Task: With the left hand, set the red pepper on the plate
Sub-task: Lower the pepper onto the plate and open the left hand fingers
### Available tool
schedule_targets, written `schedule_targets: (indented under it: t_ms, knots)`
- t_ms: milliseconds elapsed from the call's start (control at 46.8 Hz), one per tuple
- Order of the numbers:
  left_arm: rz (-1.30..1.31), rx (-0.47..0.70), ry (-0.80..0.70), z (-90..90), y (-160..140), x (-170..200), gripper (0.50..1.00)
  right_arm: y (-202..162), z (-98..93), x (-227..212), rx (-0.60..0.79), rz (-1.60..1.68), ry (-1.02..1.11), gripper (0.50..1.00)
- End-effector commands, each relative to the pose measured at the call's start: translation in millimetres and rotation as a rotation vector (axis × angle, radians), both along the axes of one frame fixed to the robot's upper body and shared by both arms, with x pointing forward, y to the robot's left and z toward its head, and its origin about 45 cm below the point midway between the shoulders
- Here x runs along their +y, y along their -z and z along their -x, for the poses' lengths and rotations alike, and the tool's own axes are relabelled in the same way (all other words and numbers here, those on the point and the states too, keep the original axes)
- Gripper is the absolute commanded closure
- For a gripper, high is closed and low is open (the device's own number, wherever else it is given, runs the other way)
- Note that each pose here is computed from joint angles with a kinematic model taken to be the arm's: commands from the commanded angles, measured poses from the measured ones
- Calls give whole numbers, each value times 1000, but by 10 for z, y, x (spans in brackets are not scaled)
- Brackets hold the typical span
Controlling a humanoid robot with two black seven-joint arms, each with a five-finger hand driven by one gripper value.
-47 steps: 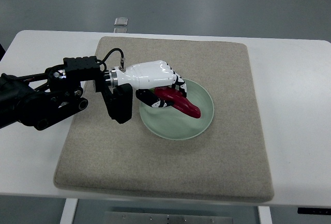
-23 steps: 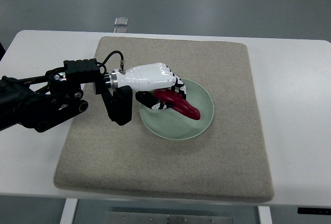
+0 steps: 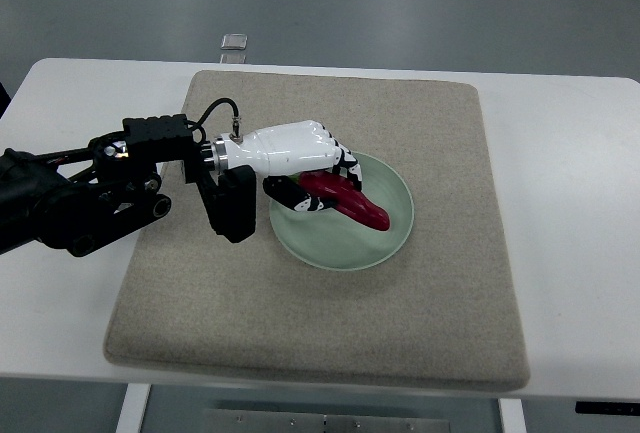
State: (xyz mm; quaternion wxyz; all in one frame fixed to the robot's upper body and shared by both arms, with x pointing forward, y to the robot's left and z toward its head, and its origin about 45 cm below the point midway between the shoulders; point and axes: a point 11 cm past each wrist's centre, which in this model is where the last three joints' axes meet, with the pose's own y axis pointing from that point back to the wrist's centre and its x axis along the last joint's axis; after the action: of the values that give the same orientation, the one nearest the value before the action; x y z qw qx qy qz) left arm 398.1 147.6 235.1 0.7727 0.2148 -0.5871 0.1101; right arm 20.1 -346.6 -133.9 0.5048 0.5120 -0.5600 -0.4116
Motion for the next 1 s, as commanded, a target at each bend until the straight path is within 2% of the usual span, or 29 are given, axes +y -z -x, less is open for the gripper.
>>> schedule_targets:
  t_ms: [0,171,278,385,620,705,919,983]
  knots:
    - [3,-1,0,-1,-5,-3,1000,0,0,0,0,0,0,568]
    - [21,3,12,18,-4,-93,1000,0,0,0,0,0,0,568]
    - [32,-9,14,20,-17,-114,943,0,0,0,0,0,0,568]
    - [35,-15,14,18,-22,-115,862,0,0,0,0,0,0,568]
    - [37,-15,12,16,-27,-115,832,0,0,0,0,0,0,568]
    - [40,-17,9,6,-38,-110,765,0,0,0,0,0,0,568]
    - [50,-15,4,-1,-53,-110,722,0,0,0,0,0,0,568]
    - [66,-12,-4,-11,-73,-108,662,0,0,0,0,0,0,568]
